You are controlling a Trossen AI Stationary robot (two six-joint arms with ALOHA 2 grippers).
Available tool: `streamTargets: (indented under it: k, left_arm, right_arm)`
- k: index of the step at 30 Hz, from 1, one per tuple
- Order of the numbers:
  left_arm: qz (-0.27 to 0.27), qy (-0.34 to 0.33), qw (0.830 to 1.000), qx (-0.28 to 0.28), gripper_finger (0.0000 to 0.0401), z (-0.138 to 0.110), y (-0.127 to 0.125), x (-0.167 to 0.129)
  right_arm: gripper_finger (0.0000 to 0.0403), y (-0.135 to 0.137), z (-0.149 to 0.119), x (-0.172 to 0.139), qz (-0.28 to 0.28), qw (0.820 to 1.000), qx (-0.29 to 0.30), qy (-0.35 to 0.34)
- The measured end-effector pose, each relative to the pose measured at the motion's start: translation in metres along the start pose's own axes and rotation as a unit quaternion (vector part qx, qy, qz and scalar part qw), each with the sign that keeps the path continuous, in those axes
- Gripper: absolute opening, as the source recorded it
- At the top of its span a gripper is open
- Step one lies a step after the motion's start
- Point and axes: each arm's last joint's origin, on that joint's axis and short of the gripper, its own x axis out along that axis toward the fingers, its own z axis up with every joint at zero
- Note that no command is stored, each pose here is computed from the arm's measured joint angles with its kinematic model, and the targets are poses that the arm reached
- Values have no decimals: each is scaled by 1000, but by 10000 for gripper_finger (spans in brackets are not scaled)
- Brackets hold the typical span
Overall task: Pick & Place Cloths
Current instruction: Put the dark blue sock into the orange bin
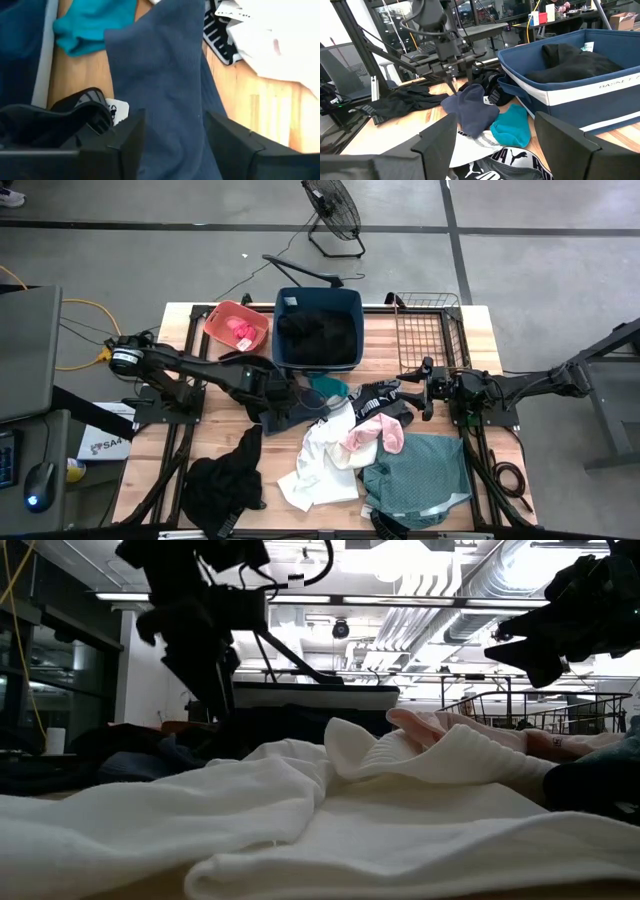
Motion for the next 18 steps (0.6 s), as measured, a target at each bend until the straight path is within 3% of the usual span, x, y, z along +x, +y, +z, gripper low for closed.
streamTargets:
  k: [5,12,18]
  left_arm:
    - [-14,-30,999,19,241,-5,-1,10]
    - [-17,-25,999,21,244,-7,-3,21]
    - [-15,1,999,31,244,-10,-6,47]
  right_arm:
    - [259,0,0,0,0,1000,0,0]
    - [259,0,0,0,0,1000,0,0]
    - [259,0,0,0,0,1000,0,0]
